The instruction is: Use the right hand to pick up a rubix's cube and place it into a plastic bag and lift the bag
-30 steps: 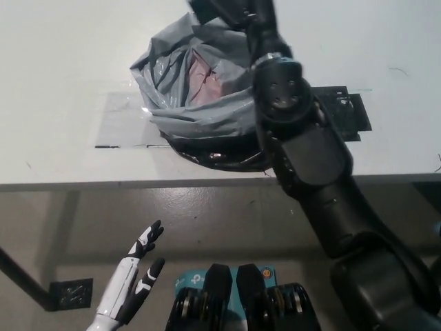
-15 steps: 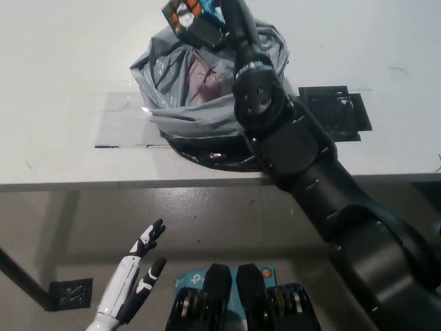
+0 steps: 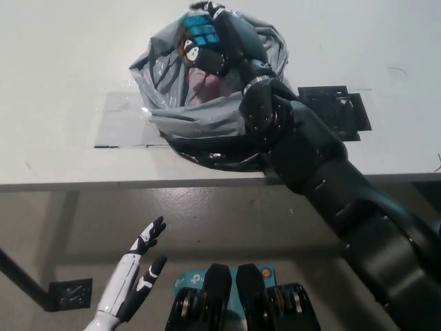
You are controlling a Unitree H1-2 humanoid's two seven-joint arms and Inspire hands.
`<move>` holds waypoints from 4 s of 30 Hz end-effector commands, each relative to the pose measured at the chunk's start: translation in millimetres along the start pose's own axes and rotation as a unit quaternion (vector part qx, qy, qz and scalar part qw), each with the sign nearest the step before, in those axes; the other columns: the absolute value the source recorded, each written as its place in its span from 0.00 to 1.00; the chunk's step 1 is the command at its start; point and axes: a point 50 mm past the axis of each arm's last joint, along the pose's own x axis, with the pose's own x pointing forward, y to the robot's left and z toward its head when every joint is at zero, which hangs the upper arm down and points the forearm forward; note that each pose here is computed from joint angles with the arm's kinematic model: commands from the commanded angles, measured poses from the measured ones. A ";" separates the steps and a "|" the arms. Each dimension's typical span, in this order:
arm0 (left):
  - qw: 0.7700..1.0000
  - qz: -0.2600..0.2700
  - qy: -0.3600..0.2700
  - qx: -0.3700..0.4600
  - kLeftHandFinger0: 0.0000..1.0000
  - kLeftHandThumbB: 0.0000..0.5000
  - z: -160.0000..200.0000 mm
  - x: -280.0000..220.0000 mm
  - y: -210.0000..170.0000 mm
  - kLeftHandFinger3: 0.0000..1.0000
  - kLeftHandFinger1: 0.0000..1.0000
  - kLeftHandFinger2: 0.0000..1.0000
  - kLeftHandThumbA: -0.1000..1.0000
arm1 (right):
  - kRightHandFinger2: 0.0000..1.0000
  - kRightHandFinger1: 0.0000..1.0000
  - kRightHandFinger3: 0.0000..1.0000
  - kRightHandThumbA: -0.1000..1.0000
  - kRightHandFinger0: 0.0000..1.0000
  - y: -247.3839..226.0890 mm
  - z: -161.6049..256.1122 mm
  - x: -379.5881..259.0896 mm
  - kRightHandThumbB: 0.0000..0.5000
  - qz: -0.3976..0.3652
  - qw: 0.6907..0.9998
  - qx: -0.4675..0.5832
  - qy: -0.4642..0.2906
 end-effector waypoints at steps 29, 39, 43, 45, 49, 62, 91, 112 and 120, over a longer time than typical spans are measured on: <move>0.999 -0.013 -0.025 0.018 1.00 0.42 8.4 7.1 5.9 1.00 1.00 1.00 1.00 | 1.00 1.00 1.00 0.86 1.00 -124.0 101.7 5.2 0.80 -0.128 0.978 -0.002 -0.164; 1.000 -0.009 -0.018 0.009 1.00 0.43 7.0 3.8 4.0 1.00 1.00 1.00 1.00 | 1.00 1.00 1.00 0.80 1.00 -119.9 30.5 -2.1 0.86 -0.126 0.990 0.016 -0.063; 1.000 -0.007 -0.014 0.011 1.00 0.44 7.0 3.2 2.8 1.00 1.00 1.00 1.00 | 1.00 1.00 1.00 0.71 1.00 -108.3 -9.3 -4.6 0.82 -0.107 0.994 0.025 0.005; 1.000 -0.007 -0.014 0.012 1.00 0.43 7.3 3.5 2.8 1.00 1.00 1.00 1.00 | 1.00 1.00 1.00 0.71 1.00 -105.5 -20.7 -4.1 0.84 -0.097 0.995 0.021 0.027; 1.000 -0.011 -0.021 0.014 1.00 0.40 7.4 4.4 2.9 1.00 1.00 1.00 1.00 | 1.00 1.00 1.00 0.79 1.00 -98.1 -40.6 -1.3 0.90 -0.071 0.993 -0.022 0.090; 1.000 -0.015 -0.015 0.016 1.00 0.43 8.5 3.8 2.8 1.00 1.00 1.00 1.00 | 1.00 1.00 1.00 0.84 1.00 -77.2 -54.0 2.5 1.00 0.019 0.985 -0.029 0.170; 0.999 -0.018 -0.021 0.016 1.00 0.40 10.1 7.9 3.7 1.00 1.00 1.00 1.00 | 0.54 0.29 0.24 0.09 0.05 -103.4 -57.9 6.7 0.44 -0.003 0.968 0.084 0.234; 1.000 -0.018 -0.018 0.018 1.00 0.36 10.2 9.7 4.5 1.00 1.00 1.00 1.00 | 0.53 0.02 0.92 0.00 0.00 -160.1 -11.9 25.6 0.32 -0.042 0.634 0.762 0.127; 0.999 -0.023 -0.020 0.023 1.00 0.30 11.0 8.8 4.9 1.00 1.00 1.00 1.00 | 0.67 0.06 0.68 0.00 0.00 -203.1 43.1 24.4 0.24 -0.055 0.541 0.839 0.017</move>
